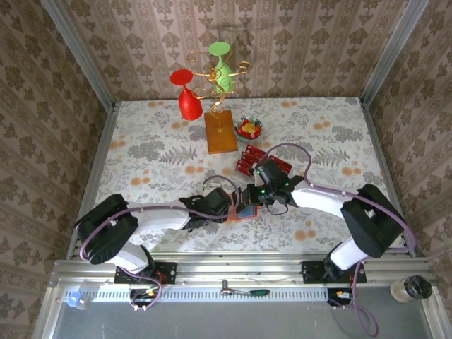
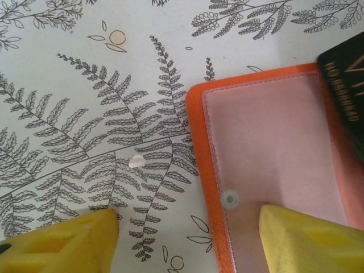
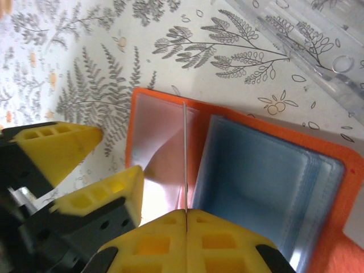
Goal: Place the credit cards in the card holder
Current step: Insert the credit card into the card slot.
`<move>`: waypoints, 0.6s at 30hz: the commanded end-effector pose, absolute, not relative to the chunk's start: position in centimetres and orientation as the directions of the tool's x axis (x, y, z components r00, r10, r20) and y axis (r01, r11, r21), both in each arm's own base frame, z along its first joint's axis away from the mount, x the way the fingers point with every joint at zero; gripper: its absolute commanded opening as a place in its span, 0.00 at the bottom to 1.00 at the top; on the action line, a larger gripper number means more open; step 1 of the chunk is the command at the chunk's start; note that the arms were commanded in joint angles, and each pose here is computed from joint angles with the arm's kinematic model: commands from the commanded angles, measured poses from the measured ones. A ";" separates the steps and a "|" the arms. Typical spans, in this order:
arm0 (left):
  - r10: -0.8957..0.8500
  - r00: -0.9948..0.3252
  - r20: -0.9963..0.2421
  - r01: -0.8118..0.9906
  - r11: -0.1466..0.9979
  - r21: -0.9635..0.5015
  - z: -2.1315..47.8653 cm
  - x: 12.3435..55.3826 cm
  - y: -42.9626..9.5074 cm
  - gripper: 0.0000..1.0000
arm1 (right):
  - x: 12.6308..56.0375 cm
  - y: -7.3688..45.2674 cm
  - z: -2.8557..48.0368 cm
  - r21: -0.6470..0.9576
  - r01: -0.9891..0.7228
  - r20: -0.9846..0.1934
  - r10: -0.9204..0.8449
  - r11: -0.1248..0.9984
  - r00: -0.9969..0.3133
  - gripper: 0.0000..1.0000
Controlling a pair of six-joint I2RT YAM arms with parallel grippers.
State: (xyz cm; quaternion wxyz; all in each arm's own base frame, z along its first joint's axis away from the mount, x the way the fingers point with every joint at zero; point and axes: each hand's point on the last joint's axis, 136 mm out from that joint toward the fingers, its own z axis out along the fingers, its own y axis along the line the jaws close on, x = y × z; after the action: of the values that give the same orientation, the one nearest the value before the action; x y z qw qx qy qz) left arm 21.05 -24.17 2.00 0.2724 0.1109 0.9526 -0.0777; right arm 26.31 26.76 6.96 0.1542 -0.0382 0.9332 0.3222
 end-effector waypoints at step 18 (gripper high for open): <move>0.163 -0.843 -0.512 0.225 0.972 -0.062 1.2 20.1 -23.4 0.65 | 26.2 26.0 9.6 0.731 -0.136 -0.393 0.250 0.668 -0.885 0.00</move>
State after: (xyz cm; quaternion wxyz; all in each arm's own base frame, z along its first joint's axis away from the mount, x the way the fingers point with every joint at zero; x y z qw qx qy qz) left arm 20.93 -24.19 2.04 0.2759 0.1013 0.9528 -0.0765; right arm 25.36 25.00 7.18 0.2045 0.0305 0.9061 0.3692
